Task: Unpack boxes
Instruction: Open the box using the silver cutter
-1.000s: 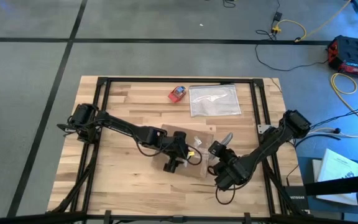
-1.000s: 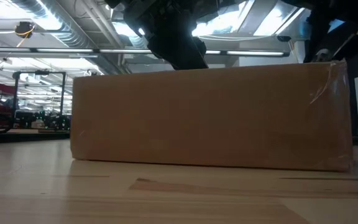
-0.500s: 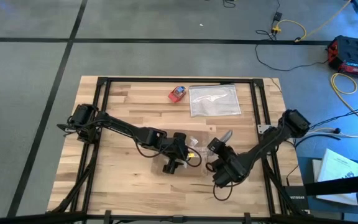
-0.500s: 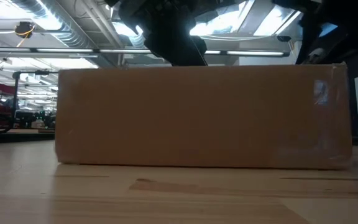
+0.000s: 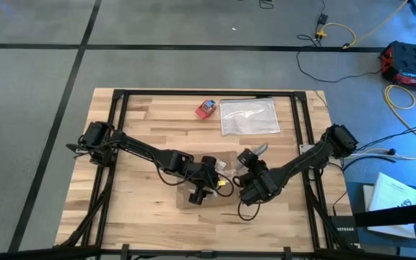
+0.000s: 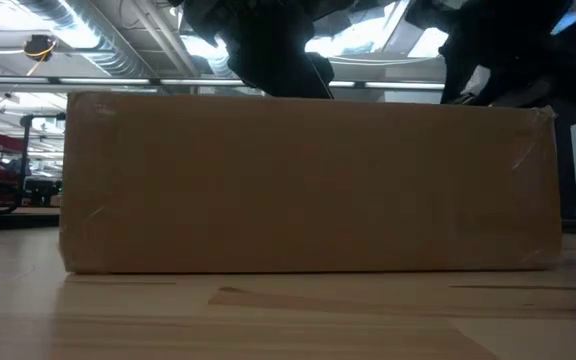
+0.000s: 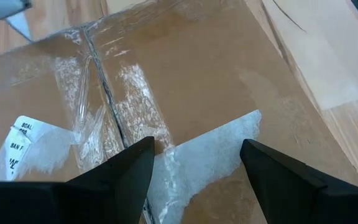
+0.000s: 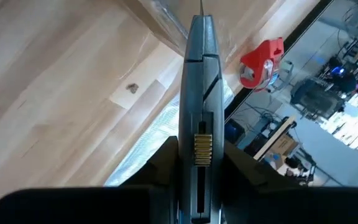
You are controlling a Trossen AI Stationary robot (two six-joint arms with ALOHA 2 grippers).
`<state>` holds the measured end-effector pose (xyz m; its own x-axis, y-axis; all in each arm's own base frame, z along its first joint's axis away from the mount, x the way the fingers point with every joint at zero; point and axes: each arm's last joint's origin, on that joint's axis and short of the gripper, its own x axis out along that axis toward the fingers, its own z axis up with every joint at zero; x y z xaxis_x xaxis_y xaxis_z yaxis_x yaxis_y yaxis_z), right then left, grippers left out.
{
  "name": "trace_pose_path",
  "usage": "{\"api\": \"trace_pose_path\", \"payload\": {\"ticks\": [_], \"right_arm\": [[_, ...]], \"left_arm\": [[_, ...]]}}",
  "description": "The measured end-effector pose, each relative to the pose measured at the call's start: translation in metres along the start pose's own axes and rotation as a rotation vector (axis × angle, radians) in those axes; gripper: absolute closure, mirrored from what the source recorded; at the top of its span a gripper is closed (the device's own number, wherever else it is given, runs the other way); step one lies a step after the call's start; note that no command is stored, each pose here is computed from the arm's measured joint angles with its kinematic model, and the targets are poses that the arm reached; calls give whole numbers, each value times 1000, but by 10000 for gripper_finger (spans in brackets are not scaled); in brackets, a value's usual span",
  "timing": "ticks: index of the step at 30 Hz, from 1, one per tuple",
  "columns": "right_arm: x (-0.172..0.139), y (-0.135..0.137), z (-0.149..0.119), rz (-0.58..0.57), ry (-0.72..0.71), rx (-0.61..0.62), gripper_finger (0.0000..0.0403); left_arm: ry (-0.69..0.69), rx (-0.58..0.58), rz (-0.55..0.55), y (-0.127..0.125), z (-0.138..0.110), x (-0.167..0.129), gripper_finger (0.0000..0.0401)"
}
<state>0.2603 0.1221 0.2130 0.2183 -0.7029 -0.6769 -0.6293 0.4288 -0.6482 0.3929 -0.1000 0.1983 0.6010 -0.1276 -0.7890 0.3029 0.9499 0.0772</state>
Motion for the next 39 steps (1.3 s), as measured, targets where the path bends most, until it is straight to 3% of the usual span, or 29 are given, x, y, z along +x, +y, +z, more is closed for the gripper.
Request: {"api": "trace_pose_path", "payload": {"ticks": [4, 9, 12, 15, 21, 23, 27, 30, 35, 39], "right_arm": [[-5, 0, -14, 122, 50, 286, 342], [-18, -5, -30, 352, 60, 821, 342], [-26, -15, -30, 620, -18, 1100, 342], [-27, -29, -29, 936, -97, 1296, 342], [-35, -50, -39, 1133, -227, 1480, 342], [-37, -50, -43, 1168, -205, 1505, 342], [-31, -31, -48, 1252, -119, 1513, 342], [-23, -18, -49, 1364, -163, 1572, 342], [-9, -8, -52, 1484, -325, 1855, 342], [-1, 2, -55, 1496, -210, 1989, 342]], "left_arm": [[1, -14, 0, 1, 0, 0, 166], [1, -16, 0, 1, 0, 0, 166], [1, -16, 0, 1, 0, 0, 166], [1, -2, 0, 1, 0, 0, 166], [0, 16, 1, 1, 0, 0, 166], [0, 16, 1, 1, 0, 0, 166], [5, 41, 0, 1, 0, 0, 166], [16, 44, -2, 1, -1, 0, 166], [13, 62, -4, 1, -1, 0, 166], [13, 66, -5, 1, -1, 0, 166]]}}
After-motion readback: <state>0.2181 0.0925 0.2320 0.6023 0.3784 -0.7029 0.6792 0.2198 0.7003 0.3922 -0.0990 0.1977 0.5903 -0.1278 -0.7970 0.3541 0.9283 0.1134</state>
